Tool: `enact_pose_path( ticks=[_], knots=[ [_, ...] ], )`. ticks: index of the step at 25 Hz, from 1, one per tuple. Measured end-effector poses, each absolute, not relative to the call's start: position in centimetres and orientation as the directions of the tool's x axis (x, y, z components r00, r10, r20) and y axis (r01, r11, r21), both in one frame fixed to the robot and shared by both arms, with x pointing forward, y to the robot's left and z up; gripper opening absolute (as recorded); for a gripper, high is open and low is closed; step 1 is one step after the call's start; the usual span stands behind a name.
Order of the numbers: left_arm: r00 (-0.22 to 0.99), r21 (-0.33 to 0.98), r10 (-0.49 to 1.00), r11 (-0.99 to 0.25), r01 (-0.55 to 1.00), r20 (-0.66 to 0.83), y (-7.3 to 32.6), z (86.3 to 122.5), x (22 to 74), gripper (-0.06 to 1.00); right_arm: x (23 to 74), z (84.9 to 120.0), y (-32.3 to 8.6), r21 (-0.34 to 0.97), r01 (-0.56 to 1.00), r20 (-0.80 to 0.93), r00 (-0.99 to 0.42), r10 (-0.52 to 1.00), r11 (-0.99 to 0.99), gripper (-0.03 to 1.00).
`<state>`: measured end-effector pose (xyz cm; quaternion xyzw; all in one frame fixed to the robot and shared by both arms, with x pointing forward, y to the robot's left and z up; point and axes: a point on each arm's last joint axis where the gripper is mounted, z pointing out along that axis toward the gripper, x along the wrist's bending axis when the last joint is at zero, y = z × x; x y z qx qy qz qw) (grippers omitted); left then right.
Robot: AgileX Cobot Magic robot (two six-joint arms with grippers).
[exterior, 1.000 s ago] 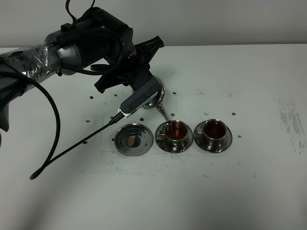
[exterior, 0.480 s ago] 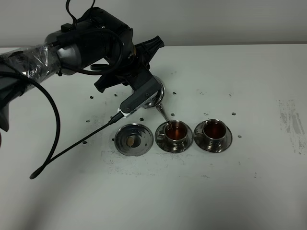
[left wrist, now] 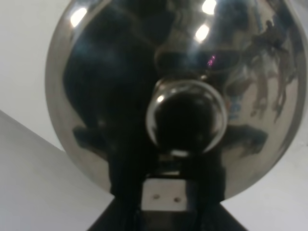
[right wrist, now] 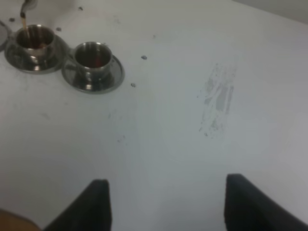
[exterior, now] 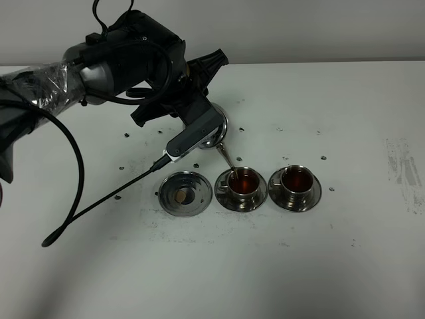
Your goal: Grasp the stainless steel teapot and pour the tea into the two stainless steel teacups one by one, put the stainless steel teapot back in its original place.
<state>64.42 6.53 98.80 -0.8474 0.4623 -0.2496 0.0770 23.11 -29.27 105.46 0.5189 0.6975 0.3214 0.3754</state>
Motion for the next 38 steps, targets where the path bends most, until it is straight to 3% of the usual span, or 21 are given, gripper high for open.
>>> enact_pose_path(
  ticks=[38],
  knots=[
    [0.438,-0.365,-0.825,-0.554,-0.748,0.356,6.24,98.83,64.31,0.21,23.11,105.46,-29.27,0.838,0.483,-0.190,-0.180,0.965,0.255,0.53]
  ],
)
